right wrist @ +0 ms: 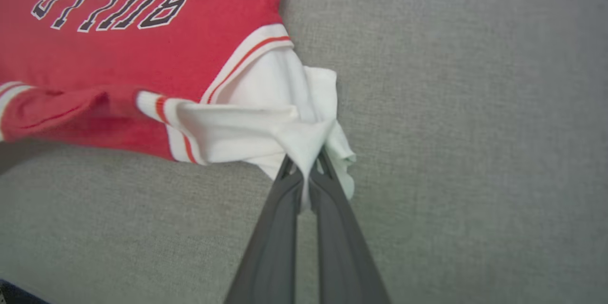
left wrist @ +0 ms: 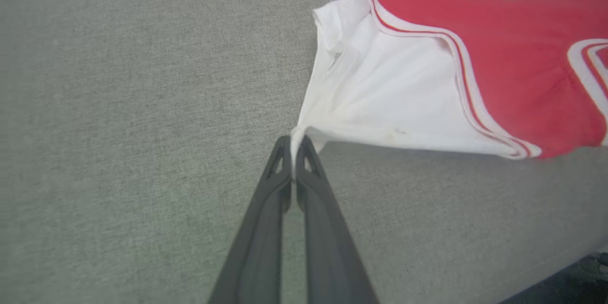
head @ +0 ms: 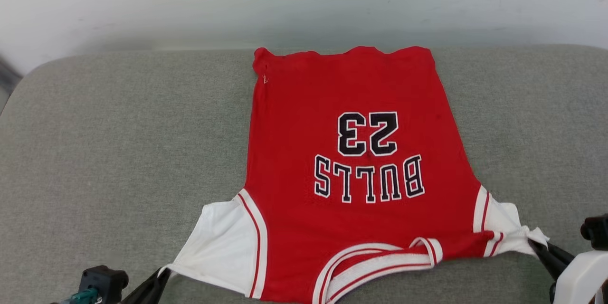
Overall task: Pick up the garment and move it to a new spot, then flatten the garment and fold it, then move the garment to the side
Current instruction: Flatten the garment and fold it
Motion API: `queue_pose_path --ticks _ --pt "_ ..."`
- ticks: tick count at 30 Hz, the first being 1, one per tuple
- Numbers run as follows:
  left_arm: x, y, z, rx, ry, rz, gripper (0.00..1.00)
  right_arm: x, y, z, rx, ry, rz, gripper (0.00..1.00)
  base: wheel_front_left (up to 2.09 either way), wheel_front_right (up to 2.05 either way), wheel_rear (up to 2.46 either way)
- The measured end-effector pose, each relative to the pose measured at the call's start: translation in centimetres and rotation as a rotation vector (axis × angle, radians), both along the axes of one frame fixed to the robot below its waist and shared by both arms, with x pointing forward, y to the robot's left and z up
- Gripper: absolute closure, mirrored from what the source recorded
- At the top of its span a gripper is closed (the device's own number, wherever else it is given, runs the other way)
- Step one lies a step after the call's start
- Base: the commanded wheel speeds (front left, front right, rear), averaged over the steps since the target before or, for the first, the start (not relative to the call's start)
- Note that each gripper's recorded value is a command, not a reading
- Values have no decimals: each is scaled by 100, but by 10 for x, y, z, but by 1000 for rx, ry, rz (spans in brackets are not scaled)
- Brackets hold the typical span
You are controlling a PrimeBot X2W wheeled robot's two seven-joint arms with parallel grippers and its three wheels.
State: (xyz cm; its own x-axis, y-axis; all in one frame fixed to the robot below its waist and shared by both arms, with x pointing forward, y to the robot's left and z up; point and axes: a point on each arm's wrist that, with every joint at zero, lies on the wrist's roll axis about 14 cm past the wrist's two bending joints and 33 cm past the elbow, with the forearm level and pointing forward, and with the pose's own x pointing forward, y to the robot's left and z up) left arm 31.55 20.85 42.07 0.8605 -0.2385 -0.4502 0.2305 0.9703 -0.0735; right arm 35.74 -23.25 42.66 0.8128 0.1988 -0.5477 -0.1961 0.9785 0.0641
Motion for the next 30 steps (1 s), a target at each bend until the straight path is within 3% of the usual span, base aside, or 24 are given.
queue_pose_path --ticks 12,13,14,15,22,26,30 --pt "-8 2 0 -10 23 16 100 -22 0 -17 6 120 25 100 0 0 0" --pt "-6 1 1 -12 17 14 100 -22 -1 -18 11 131 20 73 0 0 0" --pt "-5 0 3 -15 11 13 100 -21 -3 -18 12 128 14 8 0 0 0" --pt "-4 -2 4 -21 6 13 100 -19 -3 -16 15 124 11 0 0 0 0" --pt "2 -23 12 -67 -9 -27 100 3 2 -1 35 125 42 0 0 0 0" --pt "4 -32 16 -78 -1 -46 100 38 15 26 52 86 83 0 0 0 0" --pt "6 -40 18 -88 24 -70 100 79 25 42 -14 98 131 0 0 0 0"
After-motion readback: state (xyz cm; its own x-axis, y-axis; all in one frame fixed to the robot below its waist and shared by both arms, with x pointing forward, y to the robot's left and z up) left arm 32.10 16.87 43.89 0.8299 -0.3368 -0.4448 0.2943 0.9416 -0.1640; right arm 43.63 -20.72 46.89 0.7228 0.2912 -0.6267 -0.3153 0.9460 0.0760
